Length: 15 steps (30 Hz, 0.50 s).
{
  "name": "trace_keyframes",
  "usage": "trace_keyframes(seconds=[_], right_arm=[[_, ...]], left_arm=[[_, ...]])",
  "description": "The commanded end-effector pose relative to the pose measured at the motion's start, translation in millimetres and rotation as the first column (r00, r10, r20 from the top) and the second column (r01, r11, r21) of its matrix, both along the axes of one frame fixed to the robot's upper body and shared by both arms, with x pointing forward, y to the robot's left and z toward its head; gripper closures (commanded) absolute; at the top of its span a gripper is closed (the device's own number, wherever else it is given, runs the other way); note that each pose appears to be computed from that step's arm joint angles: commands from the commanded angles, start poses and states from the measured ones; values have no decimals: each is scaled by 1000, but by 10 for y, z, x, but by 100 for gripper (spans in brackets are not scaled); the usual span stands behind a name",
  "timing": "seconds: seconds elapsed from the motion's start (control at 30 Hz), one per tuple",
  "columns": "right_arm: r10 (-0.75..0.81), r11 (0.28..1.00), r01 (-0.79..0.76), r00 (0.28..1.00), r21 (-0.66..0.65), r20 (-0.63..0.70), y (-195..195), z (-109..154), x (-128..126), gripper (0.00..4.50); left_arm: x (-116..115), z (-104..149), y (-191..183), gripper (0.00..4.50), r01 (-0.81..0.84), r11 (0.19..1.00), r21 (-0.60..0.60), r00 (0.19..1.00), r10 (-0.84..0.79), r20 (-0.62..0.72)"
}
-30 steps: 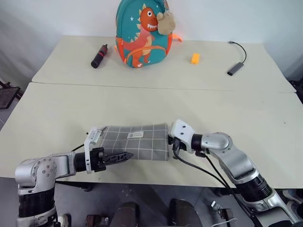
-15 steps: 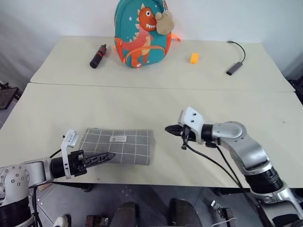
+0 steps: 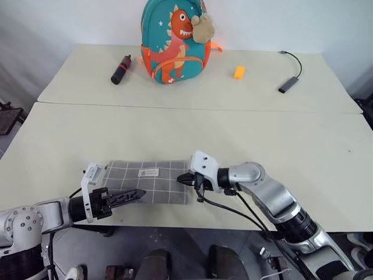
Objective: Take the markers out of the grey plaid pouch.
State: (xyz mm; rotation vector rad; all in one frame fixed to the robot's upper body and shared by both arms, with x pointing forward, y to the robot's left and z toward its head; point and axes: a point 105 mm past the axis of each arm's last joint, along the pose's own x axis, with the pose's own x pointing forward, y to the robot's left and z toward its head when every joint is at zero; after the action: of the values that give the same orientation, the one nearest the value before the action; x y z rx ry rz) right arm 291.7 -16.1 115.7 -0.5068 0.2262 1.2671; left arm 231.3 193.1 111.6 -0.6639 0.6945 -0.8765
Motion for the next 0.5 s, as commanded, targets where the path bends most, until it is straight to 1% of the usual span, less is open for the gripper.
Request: trace_keyframes(seconds=[0.03,0.2,0.33,0.4,0.5], right_arm=[[2,998,-4,1000,-69,-22,-32,-120,-42,444],[8,997,-10,1000,-80,-26,-31,-126,-58,444],[20,997,-22,999,-73,-30,7,-124,-54,444],[28,997,-29,999,-74,-22,23,-113,-55,444],[40,996,-41,999,-74,-15,42,-102,-61,444]], left_arm=[[-44,81,79,0,26,1000,16,999,-26,27],[-68,125,337,0,-4,999,49,1000,3,15],[-145,125,715,0,-47,995,88,998,51,-44],[-93,149,812,0,-82,992,93,995,86,-45],[-4,210,851,0,-103,992,70,993,106,-46]])
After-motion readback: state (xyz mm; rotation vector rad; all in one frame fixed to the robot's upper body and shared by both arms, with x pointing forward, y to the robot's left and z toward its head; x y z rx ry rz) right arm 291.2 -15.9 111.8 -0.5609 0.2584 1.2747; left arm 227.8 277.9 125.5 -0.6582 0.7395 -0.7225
